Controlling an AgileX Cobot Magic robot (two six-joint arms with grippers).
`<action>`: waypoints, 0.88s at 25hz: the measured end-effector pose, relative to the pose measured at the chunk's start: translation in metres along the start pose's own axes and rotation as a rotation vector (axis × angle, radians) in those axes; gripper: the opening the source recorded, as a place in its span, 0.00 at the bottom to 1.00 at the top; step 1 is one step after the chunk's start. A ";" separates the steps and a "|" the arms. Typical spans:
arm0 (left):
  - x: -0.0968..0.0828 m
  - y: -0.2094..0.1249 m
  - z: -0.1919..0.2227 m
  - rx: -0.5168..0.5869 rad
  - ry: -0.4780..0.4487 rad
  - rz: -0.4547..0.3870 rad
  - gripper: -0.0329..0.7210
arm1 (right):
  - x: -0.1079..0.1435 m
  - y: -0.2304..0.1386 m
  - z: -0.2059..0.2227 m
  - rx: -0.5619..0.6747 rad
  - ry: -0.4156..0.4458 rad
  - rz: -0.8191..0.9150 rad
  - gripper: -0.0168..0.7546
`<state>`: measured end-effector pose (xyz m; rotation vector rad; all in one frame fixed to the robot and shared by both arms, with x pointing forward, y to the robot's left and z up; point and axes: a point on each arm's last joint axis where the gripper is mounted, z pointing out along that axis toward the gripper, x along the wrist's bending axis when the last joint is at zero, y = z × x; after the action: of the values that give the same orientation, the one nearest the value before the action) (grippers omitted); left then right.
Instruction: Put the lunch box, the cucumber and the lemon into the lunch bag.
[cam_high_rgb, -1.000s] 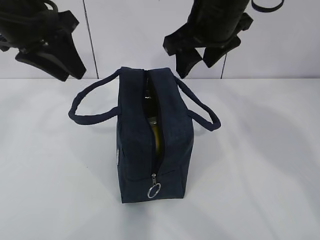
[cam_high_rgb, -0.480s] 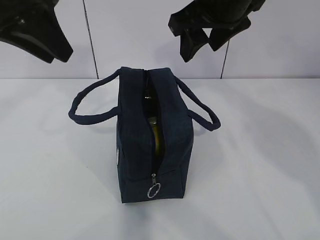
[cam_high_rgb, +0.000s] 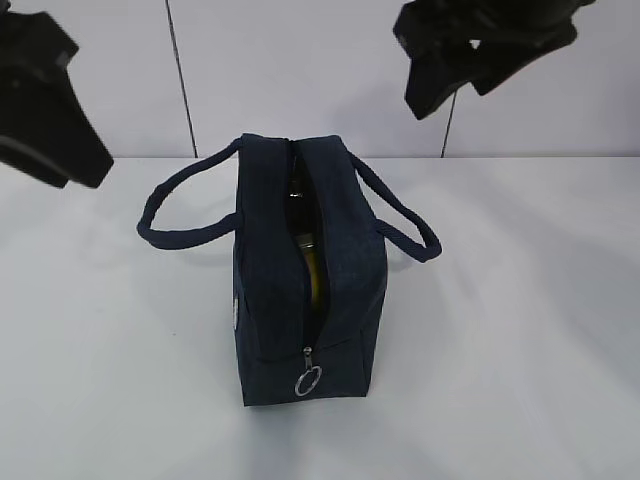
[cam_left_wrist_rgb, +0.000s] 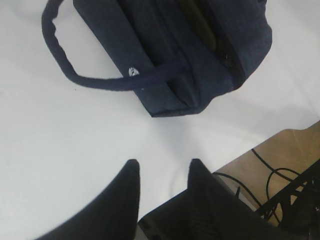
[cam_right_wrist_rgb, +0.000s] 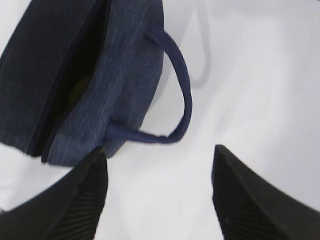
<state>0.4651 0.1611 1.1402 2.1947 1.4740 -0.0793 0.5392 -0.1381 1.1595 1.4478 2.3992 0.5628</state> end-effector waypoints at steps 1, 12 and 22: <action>0.000 -0.006 -0.001 0.003 0.000 -0.002 0.35 | 0.000 -0.007 -0.008 -0.007 0.000 0.000 0.63; -0.011 -0.034 -0.008 0.014 -0.018 0.022 0.35 | -0.001 -0.099 -0.065 -0.230 0.032 0.013 0.63; -0.035 -0.056 0.003 0.082 -0.013 0.166 0.33 | 0.003 -0.172 -0.074 -0.449 0.099 0.051 0.63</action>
<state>0.4014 0.1462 1.1279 2.3691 1.2965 -0.0996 0.3721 -0.2211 1.1445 1.3063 2.1198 1.1232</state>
